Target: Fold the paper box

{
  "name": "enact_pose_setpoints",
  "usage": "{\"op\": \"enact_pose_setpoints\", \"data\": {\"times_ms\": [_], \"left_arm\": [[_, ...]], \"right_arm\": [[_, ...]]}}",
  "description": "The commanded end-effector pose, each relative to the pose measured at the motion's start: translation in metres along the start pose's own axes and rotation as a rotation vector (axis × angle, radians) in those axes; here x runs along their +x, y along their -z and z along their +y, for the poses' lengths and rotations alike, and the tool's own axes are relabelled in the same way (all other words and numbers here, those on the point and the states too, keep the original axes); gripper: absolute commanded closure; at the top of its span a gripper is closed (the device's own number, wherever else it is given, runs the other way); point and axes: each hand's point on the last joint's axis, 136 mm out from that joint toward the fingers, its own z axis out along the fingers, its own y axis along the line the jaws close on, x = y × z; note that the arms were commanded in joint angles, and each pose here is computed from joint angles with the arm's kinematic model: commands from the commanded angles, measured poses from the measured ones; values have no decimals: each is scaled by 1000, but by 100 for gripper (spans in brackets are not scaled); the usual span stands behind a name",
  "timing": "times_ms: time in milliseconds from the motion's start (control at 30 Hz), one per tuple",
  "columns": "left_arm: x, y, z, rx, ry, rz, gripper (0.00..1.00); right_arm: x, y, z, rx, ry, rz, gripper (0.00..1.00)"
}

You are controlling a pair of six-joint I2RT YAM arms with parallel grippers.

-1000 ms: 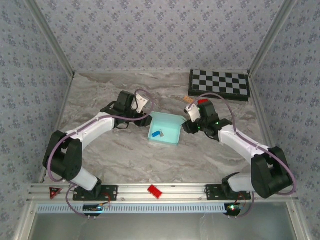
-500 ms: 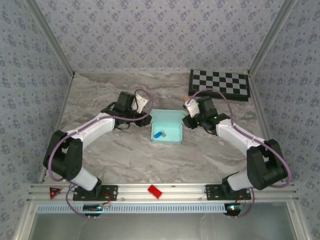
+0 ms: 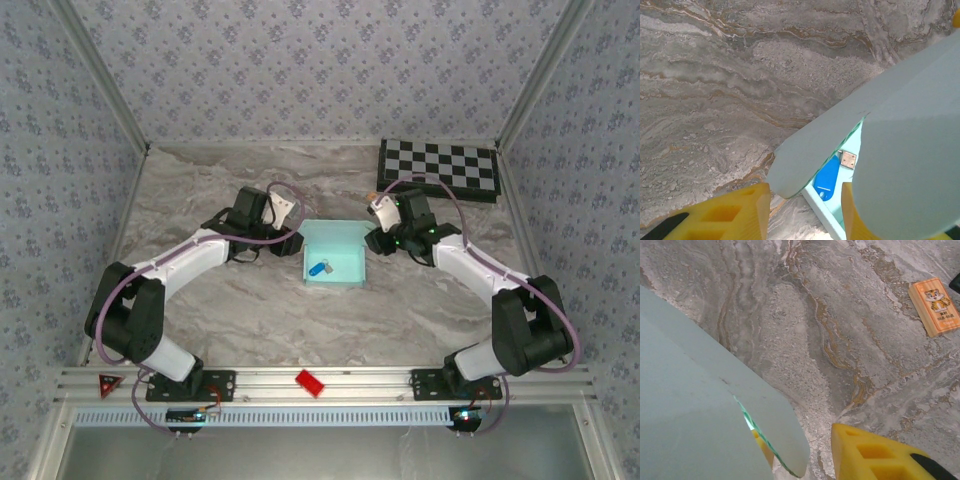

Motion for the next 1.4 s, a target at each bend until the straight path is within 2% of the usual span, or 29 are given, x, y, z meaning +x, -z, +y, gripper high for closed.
{"op": "enact_pose_setpoints", "data": {"times_ms": [0,300,533,767,933,1100,1367], "left_arm": [[-18,3,-3,5,-28,-44,59],[-21,-1,-5,20,-35,-43,59],[-27,3,-2,-7,-49,-63,50],[-32,5,1,-26,-81,-73,48],[-34,5,-6,13,-105,-78,46],[-33,0,-7,25,-107,-66,47],[-29,-4,-7,41,-95,-52,56]], "right_arm": [[-7,3,6,-63,4,-1,62],[-4,-2,5,-84,-29,34,62],[-3,-3,1,-65,-34,51,62],[-6,1,2,-68,-23,53,61],[-9,4,5,-83,-18,44,59],[-7,3,6,-90,-21,45,58],[-6,3,3,-73,-31,49,63]]}}
